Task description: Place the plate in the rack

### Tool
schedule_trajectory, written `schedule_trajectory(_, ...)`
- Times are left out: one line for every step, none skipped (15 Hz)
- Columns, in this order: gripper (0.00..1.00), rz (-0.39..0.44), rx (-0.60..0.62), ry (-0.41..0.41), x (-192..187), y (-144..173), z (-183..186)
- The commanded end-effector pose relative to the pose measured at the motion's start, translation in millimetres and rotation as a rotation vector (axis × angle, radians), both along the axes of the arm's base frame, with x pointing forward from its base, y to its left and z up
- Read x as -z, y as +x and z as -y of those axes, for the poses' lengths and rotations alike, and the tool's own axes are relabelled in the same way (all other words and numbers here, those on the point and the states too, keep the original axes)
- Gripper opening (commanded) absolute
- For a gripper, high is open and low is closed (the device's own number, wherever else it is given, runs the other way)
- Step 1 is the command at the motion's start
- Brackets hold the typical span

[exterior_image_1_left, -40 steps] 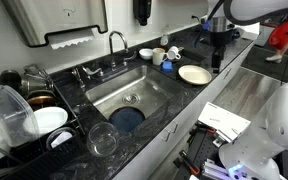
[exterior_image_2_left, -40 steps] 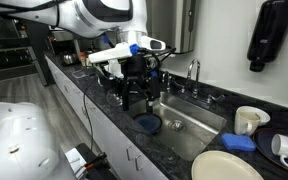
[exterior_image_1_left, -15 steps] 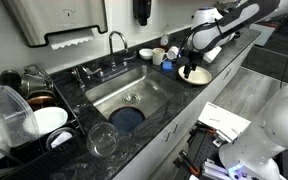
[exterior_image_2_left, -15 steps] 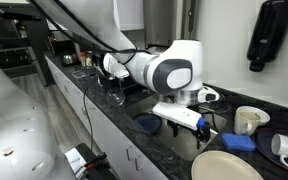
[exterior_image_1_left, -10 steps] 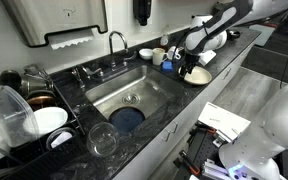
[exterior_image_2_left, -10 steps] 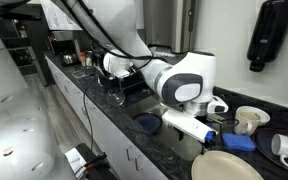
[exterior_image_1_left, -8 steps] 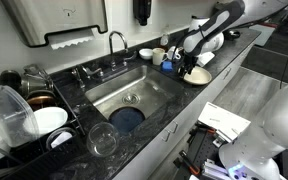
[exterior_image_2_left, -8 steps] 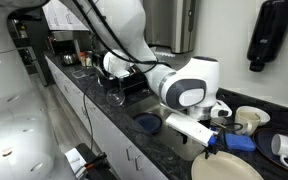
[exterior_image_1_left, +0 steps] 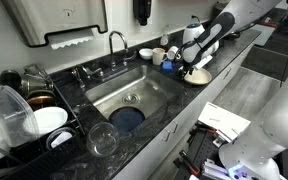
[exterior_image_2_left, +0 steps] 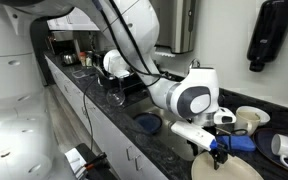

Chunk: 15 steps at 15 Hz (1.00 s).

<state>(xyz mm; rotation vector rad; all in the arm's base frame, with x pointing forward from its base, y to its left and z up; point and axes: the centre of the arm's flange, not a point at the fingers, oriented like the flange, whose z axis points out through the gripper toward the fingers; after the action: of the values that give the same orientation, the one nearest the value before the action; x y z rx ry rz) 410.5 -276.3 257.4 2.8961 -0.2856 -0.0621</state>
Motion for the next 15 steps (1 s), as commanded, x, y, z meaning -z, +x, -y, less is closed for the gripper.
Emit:
schedule_trajectory(0.6,-0.029,0.032,-0.046,12.4,3.3,-2.9)
schedule_trajectory(0.53,-0.033,0.041,-0.055,13.4,3.0,-3.6)
schedule_trajectory(0.45,-0.035,0.05,-0.061,13.5,2.9,-4.3)
schedule_trajectory(0.38,-0.036,0.055,-0.066,13.8,2.9,-5.6)
schedule_trajectory(0.31,-0.037,0.061,-0.071,13.9,2.9,-7.3)
schedule_trajectory(0.25,-0.039,0.067,-0.075,13.8,3.1,-9.1)
schedule_trajectory(0.17,-0.039,0.07,-0.077,13.2,3.7,-11.6)
schedule_trajectory(0.11,-0.041,0.077,-0.077,11.8,2.9,-13.5)
schedule_trajectory(0.03,-0.039,0.085,-0.071,6.9,3.4,-16.6)
schedule_trajectory(0.01,-0.039,0.089,-0.067,2.0,3.7,-19.1)
schedule_trajectory(0.0,-0.036,0.089,-0.062,-5.4,3.9,-22.7)
schedule_trajectory(0.0,-0.028,0.086,-0.063,-14.4,5.1,-24.4)
schedule_trajectory(0.02,-0.018,0.083,-0.064,-28.5,5.5,-27.0)
schedule_trajectory(0.01,-0.009,0.082,-0.068,-42.0,5.4,-29.9)
schedule_trajectory(0.0,0.007,0.08,-0.067,-56.4,5.1,-32.0)
